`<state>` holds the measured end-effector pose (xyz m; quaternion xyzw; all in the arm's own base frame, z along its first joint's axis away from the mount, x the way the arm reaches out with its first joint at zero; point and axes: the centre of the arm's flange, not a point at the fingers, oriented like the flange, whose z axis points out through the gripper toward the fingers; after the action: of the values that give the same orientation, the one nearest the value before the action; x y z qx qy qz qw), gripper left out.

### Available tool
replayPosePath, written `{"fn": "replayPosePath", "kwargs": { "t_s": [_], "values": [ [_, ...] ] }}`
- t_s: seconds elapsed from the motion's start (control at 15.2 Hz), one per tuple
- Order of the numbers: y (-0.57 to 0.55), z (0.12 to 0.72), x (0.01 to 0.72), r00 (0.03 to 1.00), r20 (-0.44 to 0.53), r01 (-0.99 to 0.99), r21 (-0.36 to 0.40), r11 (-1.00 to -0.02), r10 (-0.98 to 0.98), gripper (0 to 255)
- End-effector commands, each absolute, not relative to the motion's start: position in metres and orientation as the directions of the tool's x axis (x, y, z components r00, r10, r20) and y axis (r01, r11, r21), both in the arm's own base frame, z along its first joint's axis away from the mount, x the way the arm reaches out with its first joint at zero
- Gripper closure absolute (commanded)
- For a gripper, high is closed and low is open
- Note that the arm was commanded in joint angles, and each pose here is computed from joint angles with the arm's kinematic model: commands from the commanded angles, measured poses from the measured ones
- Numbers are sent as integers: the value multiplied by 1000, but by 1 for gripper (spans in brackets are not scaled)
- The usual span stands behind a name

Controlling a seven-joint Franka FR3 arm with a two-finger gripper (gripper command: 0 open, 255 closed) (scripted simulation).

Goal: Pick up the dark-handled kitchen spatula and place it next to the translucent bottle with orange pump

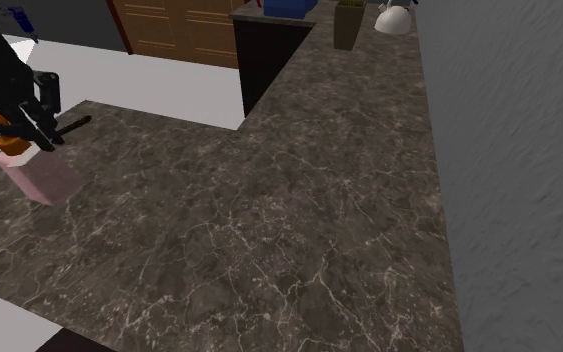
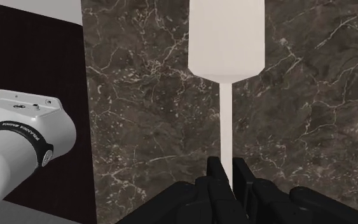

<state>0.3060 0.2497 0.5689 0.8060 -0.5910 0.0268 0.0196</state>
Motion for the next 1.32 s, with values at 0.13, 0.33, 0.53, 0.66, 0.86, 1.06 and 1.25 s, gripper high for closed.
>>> {"fn": "replayPosePath", "kwargs": {
  "t_s": [0.13,0.33,0.53,0.66,0.86,1.06,1.25],
  "values": [
    [249,547,307,300,66,-954,0,-301,-952,255],
    [249,531,307,300,66,-954,0,-301,-952,255],
    [249,515,307,300,66,-954,0,-301,-952,255],
    [249,505,307,300,66,-954,0,-301,-952,255],
    [249,489,307,300,66,-954,0,-301,-952,255],
    [249,473,307,300,66,-954,0,-301,-952,255],
    [249,457,307,300,66,-954,0,-301,-952,255]
  ]
}}
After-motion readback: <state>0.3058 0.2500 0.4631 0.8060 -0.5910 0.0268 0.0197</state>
